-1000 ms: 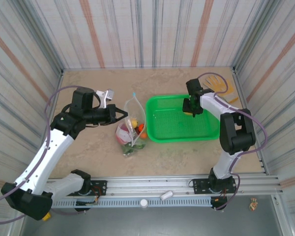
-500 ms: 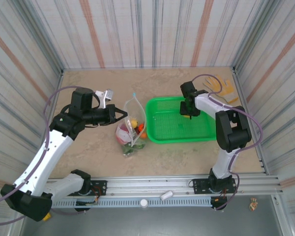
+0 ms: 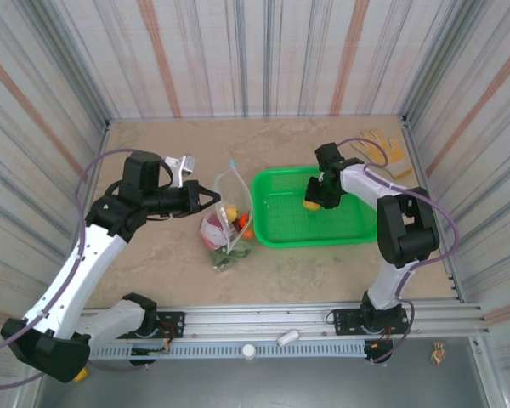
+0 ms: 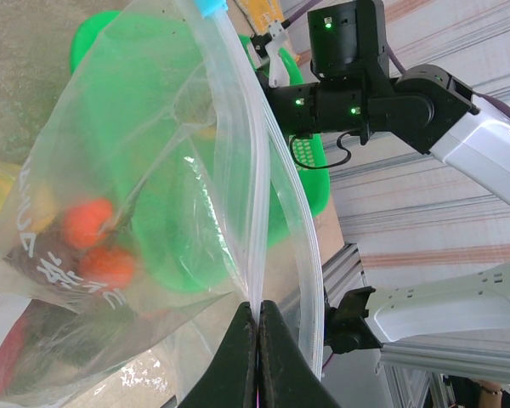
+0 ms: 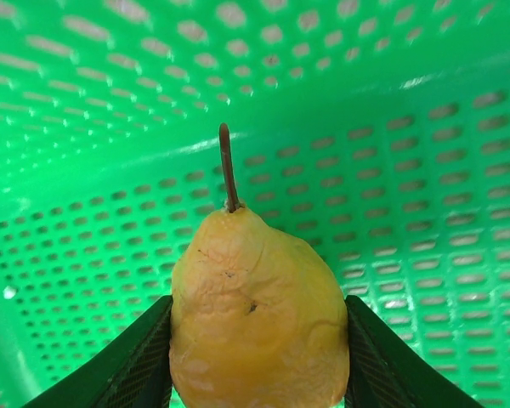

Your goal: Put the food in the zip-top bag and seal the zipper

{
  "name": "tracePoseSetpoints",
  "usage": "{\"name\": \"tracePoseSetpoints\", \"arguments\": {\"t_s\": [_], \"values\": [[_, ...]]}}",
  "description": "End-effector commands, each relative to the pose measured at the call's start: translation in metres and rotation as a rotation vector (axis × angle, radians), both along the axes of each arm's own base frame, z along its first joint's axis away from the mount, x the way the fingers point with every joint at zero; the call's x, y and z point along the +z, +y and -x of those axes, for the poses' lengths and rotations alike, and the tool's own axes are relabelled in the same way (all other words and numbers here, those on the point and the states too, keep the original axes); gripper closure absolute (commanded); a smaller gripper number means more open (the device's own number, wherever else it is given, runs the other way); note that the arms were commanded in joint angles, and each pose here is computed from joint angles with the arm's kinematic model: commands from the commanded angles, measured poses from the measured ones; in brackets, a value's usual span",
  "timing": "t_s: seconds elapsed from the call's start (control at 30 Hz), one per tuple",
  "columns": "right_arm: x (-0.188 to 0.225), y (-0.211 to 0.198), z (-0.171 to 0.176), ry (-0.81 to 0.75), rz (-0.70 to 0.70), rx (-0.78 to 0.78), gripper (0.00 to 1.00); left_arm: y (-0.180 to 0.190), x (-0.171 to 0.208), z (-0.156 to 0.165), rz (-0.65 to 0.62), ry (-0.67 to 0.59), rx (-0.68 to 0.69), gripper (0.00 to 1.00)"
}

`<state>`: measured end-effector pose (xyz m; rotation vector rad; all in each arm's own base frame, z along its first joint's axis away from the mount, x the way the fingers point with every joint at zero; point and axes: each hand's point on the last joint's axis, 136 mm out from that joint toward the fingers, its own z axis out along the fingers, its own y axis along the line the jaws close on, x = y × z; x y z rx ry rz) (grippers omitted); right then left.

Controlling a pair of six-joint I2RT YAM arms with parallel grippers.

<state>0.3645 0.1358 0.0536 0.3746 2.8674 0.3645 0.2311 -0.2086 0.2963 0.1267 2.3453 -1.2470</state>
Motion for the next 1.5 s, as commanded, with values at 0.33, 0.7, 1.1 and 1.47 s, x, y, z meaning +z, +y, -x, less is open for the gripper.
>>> {"name": "tracePoseSetpoints", "arguments": {"t_s": [0.33, 0.7, 1.1, 1.47], "values": [[0.087, 0.016, 0.032, -0.168, 0.009, 0.069, 0.65, 0.006, 0.019, 0.007, 0.002, -0.056, 0.001, 1.0], [0.266, 0.087, 0.059, -0.758, -0.228, 0.351, 0.66, 0.004, 0.024, 0.0, 0.012, -0.056, 0.011, 1.0], [0.32, 0.188, 0.123, -0.916, -0.349, 0.74, 0.65, 0.004, 0.029, 0.0, 0.014, -0.059, 0.015, 1.0], [0.262, 0.221, 0.133, -0.813, -0.208, 0.837, 0.65, 0.007, 0.034, 0.003, 0.018, -0.075, 0.024, 1.0]]}}
